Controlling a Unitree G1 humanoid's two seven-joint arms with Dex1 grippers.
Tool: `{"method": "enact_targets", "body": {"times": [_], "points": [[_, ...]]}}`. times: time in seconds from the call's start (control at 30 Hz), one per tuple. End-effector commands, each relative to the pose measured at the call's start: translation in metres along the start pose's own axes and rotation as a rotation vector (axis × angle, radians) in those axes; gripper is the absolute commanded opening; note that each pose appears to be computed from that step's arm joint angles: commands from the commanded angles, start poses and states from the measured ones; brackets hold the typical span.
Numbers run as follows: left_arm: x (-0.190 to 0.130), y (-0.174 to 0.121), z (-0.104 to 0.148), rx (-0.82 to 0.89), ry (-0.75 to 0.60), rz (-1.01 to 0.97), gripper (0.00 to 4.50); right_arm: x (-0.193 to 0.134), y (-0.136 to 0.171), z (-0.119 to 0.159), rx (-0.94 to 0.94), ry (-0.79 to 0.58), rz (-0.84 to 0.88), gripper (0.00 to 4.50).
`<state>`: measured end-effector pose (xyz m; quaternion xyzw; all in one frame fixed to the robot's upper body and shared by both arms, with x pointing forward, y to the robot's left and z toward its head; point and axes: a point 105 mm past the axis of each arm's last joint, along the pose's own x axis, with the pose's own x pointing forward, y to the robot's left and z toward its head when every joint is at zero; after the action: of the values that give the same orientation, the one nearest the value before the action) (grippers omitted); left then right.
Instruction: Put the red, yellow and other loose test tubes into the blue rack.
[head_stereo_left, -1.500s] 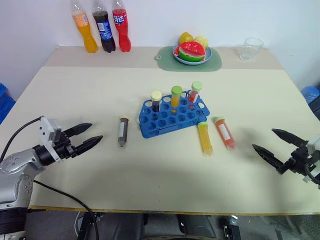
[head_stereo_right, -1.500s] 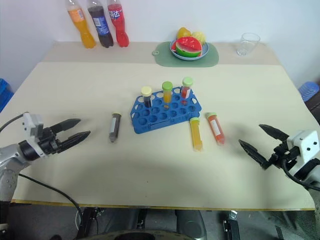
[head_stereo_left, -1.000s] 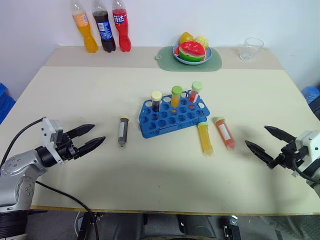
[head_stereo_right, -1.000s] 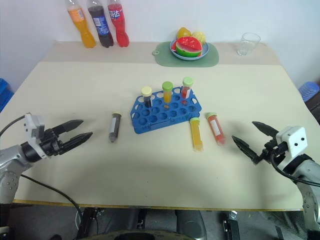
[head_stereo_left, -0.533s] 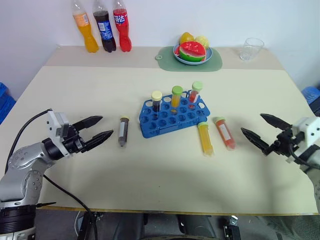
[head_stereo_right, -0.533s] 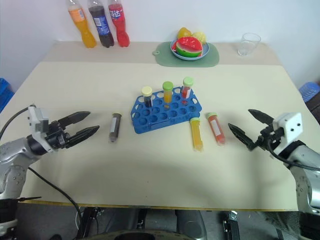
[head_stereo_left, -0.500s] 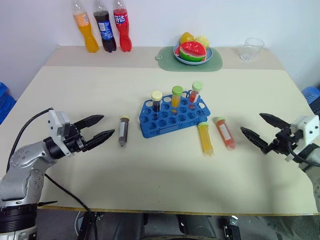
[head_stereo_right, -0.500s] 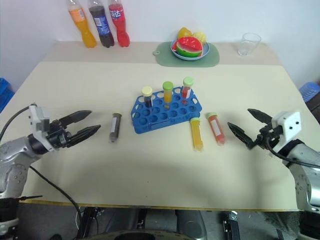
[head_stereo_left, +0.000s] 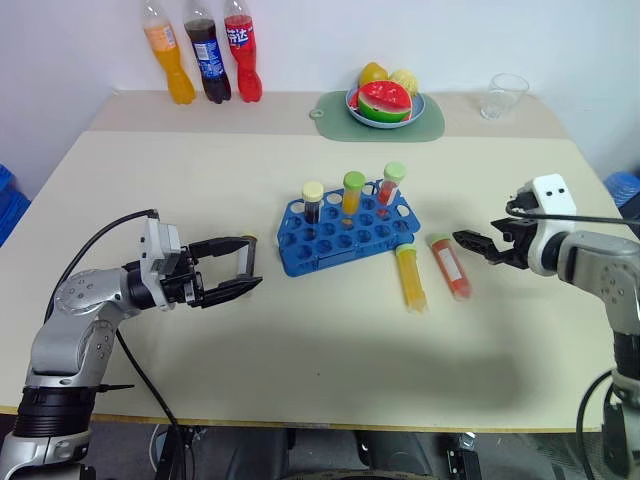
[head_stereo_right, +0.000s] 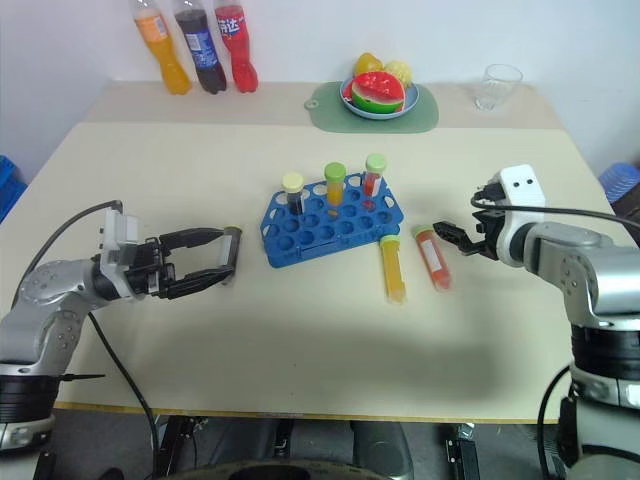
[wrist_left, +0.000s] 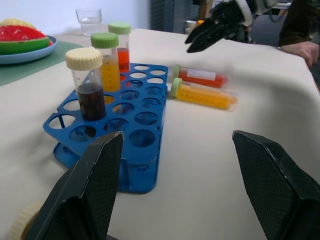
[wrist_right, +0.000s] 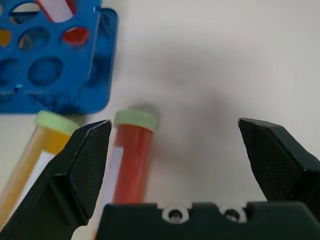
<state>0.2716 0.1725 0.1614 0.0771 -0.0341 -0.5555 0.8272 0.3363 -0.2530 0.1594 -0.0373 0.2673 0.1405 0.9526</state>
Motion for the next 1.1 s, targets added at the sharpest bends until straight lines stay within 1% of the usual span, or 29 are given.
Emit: {"method": "enact_targets", "body": {"times": [0.03,0.23,0.33,0.47,0.57,0.63,0.67,0.77,0.8,0.93,1.0,1.03,1.1], "points": [[0.002,-0.005,0.005,0.034,-0.002,-0.03,3.59,-0.003,0.005,0.005,0.034,0.051,0.018,4.5],[0.0,-0.01,0.002,0.029,0.0,-0.026,3.59,0.001,0.018,-0.001,0.038,0.115,0.061,4.5],[0.0,-0.011,0.002,0.02,-0.015,-0.003,3.59,0.008,0.019,-0.008,0.036,0.15,0.05,4.5],[0.0,-0.015,0.001,0.014,-0.017,0.006,3.59,0.018,0.023,-0.011,0.006,0.175,0.056,4.5],[-0.002,-0.016,0.0,0.012,-0.014,0.013,3.66,0.025,0.026,-0.014,-0.025,0.196,0.064,3.72],[-0.003,-0.016,-0.001,0.01,-0.012,0.02,3.66,0.03,0.028,-0.019,-0.056,0.215,0.067,2.77],[-0.003,-0.017,-0.001,0.01,-0.011,0.023,3.66,0.033,0.029,-0.021,-0.068,0.221,0.069,2.15],[-0.004,-0.017,0.0,0.005,-0.018,0.036,3.66,0.035,0.029,-0.022,-0.111,0.219,0.069,0.86],[-0.004,-0.017,0.0,0.004,-0.02,0.039,3.66,0.035,0.029,-0.022,-0.122,0.217,0.067,0.78],[-0.005,-0.017,0.0,0.004,-0.022,0.048,3.66,0.029,0.018,-0.019,-0.215,0.187,0.034,0.78],[-0.006,-0.018,0.0,0.004,-0.022,0.052,3.66,0.024,0.012,-0.006,-0.252,0.112,0.018,0.78],[-0.006,-0.018,0.0,0.003,-0.022,0.055,3.66,0.022,0.012,0.003,-0.273,0.051,0.019,0.78],[-0.007,-0.017,-0.001,0.0,-0.023,0.061,3.66,0.016,0.024,0.021,-0.239,-0.092,0.097,0.78]]}}
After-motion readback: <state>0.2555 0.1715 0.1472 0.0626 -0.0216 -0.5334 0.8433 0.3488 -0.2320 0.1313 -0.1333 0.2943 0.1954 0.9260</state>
